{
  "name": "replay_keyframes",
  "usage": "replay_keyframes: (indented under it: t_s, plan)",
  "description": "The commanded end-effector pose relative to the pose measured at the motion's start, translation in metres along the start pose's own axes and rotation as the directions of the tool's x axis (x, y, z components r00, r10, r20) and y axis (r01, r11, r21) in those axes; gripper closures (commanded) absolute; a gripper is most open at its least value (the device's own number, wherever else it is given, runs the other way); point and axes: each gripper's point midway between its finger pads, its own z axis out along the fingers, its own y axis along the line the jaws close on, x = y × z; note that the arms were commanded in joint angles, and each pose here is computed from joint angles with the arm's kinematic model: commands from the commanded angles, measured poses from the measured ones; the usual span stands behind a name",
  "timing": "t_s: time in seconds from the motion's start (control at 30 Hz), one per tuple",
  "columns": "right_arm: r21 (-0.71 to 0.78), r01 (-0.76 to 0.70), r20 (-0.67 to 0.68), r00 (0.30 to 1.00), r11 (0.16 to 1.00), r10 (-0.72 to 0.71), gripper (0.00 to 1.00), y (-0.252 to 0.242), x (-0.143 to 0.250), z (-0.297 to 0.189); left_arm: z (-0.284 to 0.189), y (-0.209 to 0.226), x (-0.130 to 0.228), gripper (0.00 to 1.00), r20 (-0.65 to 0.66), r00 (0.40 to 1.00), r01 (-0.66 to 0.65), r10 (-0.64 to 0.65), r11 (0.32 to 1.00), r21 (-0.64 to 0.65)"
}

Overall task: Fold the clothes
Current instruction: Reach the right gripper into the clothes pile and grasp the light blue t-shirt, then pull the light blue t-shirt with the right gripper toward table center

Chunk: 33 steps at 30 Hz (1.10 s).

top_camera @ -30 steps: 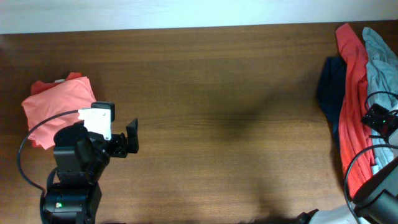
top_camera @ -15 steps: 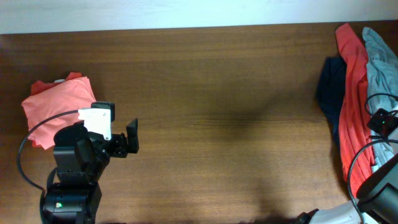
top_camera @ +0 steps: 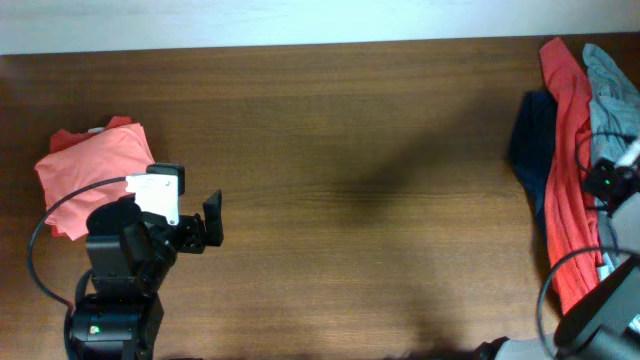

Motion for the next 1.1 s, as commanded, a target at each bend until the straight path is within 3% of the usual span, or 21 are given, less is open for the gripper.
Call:
replay_keyframes:
  t_s: [0.0,0.27,0.6,0.77,1.0,1.07]
  plan:
    - [-0.1,0.079,0.102,0.992,0.992,-0.069,0.96,0.05,-0.029,-0.045,-0.004,-0.004,-0.01,0.01,0.025,1.0,0.004,-0.004,1.0,0.015]
    - [-0.366,0.308,0.122,0.951,0.878,-0.283,0.96,0.19,0.009,-0.118,-0.004,-0.004,-0.01,0.01,0.025,1.0,0.004,-0.004,1.0,0.015]
    - [-0.602,0.515,0.254,0.848,0.61,-0.465,0.96,0.354,0.088,-0.186,-0.004,-0.003,-0.01,0.01,0.023,1.0,0.004,-0.005,1.0,0.015]
    - [-0.656,0.543,0.338,0.832,0.524,-0.439,0.96,0.413,0.109,-0.202,-0.004,-0.003,-0.01,0.01,0.023,1.0,0.004,-0.005,1.0,0.015]
    - [-0.739,0.511,0.434,0.859,0.438,-0.271,0.96,0.48,0.113,-0.231,-0.003,-0.003,-0.01,0.01,0.024,1.0,0.004,-0.004,1.0,0.015]
    - [-0.751,0.508,0.44,0.861,0.423,-0.254,0.86,0.486,0.115,-0.236,-0.001,-0.003,-0.01,0.01,0.023,1.0,0.004,-0.005,1.0,0.015]
